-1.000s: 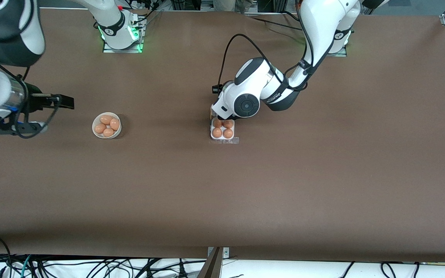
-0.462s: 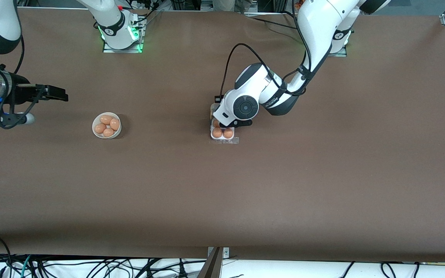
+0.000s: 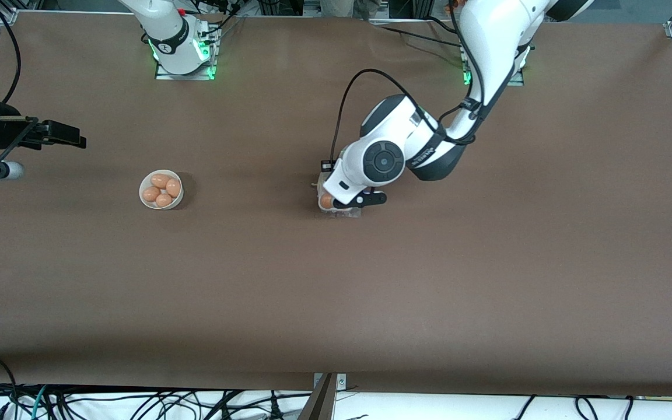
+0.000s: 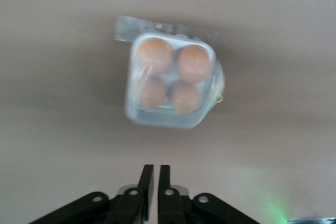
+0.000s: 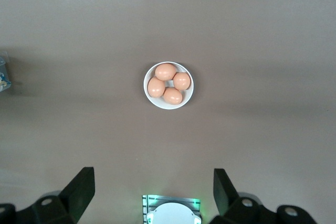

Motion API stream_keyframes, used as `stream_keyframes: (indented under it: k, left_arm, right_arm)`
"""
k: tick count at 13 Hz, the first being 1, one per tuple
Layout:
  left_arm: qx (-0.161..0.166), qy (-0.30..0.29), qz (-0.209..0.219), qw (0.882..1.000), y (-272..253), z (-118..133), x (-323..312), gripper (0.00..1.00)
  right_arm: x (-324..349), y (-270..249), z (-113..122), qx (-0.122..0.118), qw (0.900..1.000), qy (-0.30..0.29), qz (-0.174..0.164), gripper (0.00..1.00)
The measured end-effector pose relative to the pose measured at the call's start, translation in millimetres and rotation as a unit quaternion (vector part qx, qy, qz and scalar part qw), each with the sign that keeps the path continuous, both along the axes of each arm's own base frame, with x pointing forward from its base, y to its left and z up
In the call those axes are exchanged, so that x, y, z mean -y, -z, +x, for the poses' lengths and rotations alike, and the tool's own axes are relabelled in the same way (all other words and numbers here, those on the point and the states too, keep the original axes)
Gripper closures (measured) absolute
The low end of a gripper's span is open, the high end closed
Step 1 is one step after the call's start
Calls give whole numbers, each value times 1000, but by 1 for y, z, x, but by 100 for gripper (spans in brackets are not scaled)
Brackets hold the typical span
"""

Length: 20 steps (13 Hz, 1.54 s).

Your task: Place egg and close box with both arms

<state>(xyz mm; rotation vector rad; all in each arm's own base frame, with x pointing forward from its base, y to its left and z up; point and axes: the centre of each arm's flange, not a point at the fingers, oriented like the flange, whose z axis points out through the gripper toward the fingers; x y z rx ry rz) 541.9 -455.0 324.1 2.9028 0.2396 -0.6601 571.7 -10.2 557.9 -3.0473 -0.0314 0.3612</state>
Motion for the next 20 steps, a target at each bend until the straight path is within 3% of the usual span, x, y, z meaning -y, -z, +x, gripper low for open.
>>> stream_keyframes:
  k: [2, 3, 4, 10, 16, 20]
  left_arm:
    - [11, 24, 54, 998, -15, 11, -23, 67]
    - [20, 34, 77, 996, -25, 15, -31, 67]
    - [33, 36, 94, 994, -34, 22, -40, 59]
    - [157, 38, 145, 976, -110, 102, -142, 0]
    - [187, 50, 140, 971, -151, 151, -274, 0]
    - [208, 93, 139, 964, -201, 144, -340, 0]
  right_arm:
    - [-1, -5, -2, 5, 1000, -1, 0, 0]
    - [-1, -7, -3, 6, 1000, -1, 0, 0]
    - [-1, -9, -4, 8, 1000, -1, -1, 0]
    - [3, -20, -8, 17, 1000, 0, -9, 0]
    - [4, -28, -12, 24, 1000, -1, -14, 0]
    - [4, -29, -13, 25, 1000, -1, -15, 0]
